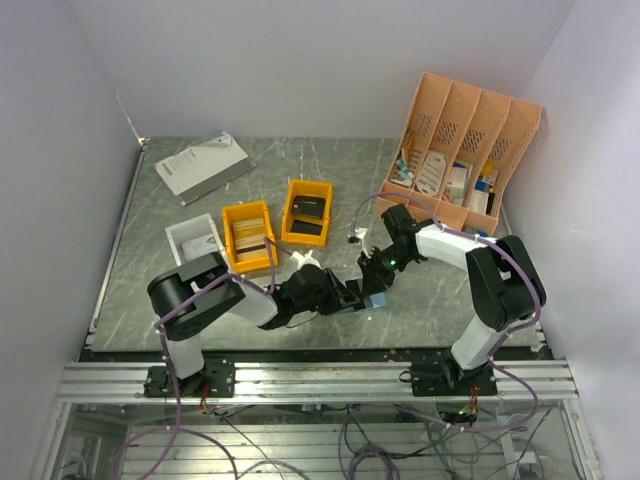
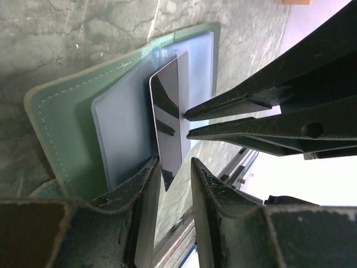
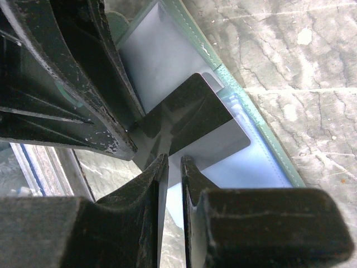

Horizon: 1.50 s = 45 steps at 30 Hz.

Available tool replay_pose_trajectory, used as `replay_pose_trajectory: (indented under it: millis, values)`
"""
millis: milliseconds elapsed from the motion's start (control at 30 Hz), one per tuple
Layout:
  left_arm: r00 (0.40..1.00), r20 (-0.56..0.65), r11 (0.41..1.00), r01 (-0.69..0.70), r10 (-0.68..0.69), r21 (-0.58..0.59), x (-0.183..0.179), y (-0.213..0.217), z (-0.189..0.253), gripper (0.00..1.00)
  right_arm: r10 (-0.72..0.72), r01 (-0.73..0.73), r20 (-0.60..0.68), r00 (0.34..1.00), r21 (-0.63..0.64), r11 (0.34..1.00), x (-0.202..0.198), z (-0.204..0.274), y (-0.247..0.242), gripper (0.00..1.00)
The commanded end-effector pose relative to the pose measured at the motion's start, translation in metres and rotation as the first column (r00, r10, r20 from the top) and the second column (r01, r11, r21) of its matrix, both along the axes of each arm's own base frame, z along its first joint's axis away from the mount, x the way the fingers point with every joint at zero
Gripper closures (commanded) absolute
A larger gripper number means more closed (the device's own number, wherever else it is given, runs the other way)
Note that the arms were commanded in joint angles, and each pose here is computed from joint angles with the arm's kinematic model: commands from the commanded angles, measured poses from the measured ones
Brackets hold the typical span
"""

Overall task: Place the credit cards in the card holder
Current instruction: Insert the credit card into the card holder.

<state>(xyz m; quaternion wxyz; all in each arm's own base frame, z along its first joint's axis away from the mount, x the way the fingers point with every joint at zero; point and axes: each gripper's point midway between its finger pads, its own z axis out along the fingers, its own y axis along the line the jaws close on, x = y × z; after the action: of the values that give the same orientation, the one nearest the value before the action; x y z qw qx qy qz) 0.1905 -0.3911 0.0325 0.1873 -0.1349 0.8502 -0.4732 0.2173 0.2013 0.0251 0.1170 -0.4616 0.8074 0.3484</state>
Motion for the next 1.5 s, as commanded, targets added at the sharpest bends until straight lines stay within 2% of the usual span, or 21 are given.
replay_pose_trajectory:
  millis: [0,567,733,933,1067,1167,1267,1467]
  values:
    - [0.999,0.046,1.000,-0.009,0.008,0.013,0.004,0.002,0.010,0.62,0.017,-0.017,0.021,1.000,0.021,1.000,0.004,0.006,0.004,0.84]
    - [0.998,0.063,0.992,-0.038,0.030,0.122,0.009,0.022,0.008,0.66,0.036,-0.039,0.047,0.998,0.073,0.997,0.002,0.018,0.009,0.83]
    - [0.997,0.073,0.987,-0.042,0.031,0.155,0.011,0.027,0.008,0.79,0.043,-0.047,0.048,0.998,0.084,0.995,0.001,0.021,0.010,0.83]
    - [0.992,0.116,0.974,-0.071,0.047,0.216,0.018,0.040,0.016,0.87,0.063,-0.075,0.101,0.993,0.123,0.990,0.003,0.033,0.018,0.83]
    - [0.993,0.110,0.971,-0.073,0.049,0.227,0.020,0.045,0.011,0.91,0.091,-0.108,0.155,0.984,0.102,0.989,0.008,0.038,0.029,0.86]
    - [0.994,0.094,0.974,-0.067,0.047,0.215,0.019,0.046,0.003,0.93,0.100,-0.115,0.149,0.984,0.098,0.988,0.009,0.039,0.038,1.00]
    - [0.995,0.086,0.978,-0.071,0.055,0.195,0.018,0.048,-0.002,0.93,0.110,-0.126,0.139,0.984,0.109,0.986,0.010,0.043,0.059,1.00]
    - [0.996,0.070,0.983,-0.072,0.061,0.166,0.015,0.052,-0.011,0.93,0.054,-0.061,0.074,0.996,0.101,0.993,0.005,0.024,0.064,1.00]
